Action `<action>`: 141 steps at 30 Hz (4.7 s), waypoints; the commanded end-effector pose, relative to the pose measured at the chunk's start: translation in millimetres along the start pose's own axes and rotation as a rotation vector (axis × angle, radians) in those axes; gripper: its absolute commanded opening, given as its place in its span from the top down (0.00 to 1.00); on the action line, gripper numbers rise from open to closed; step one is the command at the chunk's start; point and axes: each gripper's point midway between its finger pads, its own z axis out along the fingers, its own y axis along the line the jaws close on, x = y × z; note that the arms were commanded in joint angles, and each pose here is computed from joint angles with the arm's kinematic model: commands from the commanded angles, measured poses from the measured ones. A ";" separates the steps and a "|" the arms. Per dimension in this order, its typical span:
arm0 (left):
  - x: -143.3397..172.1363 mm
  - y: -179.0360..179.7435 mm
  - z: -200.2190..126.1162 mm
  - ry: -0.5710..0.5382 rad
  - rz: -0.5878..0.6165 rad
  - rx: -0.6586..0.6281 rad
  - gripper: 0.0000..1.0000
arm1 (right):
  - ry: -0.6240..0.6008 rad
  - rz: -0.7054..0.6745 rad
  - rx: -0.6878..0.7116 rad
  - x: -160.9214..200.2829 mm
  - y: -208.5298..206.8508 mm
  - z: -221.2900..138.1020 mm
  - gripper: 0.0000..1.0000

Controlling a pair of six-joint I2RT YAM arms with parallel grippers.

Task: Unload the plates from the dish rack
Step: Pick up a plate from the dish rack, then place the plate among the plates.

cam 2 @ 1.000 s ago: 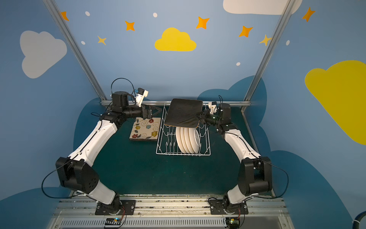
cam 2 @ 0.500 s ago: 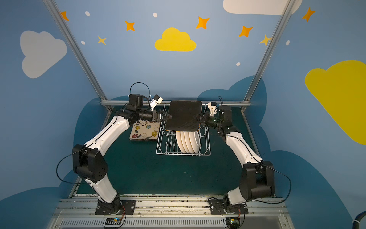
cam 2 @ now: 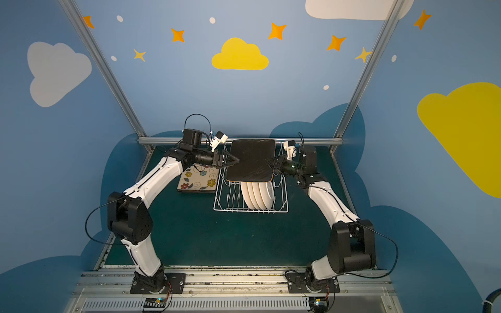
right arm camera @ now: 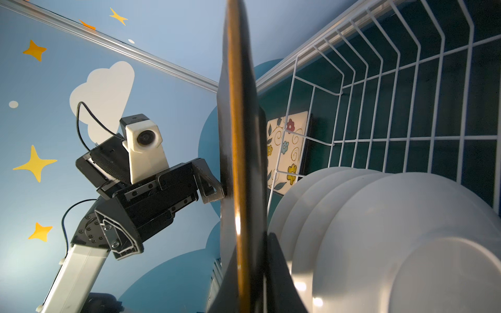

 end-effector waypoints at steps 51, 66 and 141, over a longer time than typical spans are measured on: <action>-5.8 -2.4 -2.9 -0.020 -0.059 0.077 0.88 | 0.021 -0.094 -0.212 1.9 53.2 9.1 1.00; -33.2 -4.0 -28.8 -0.129 -0.076 0.073 0.97 | 0.052 -0.017 -0.124 2.9 37.2 9.7 0.81; -1.0 206.8 -205.8 0.034 -0.064 -0.530 0.97 | 0.219 -0.494 0.131 43.6 54.3 27.5 0.12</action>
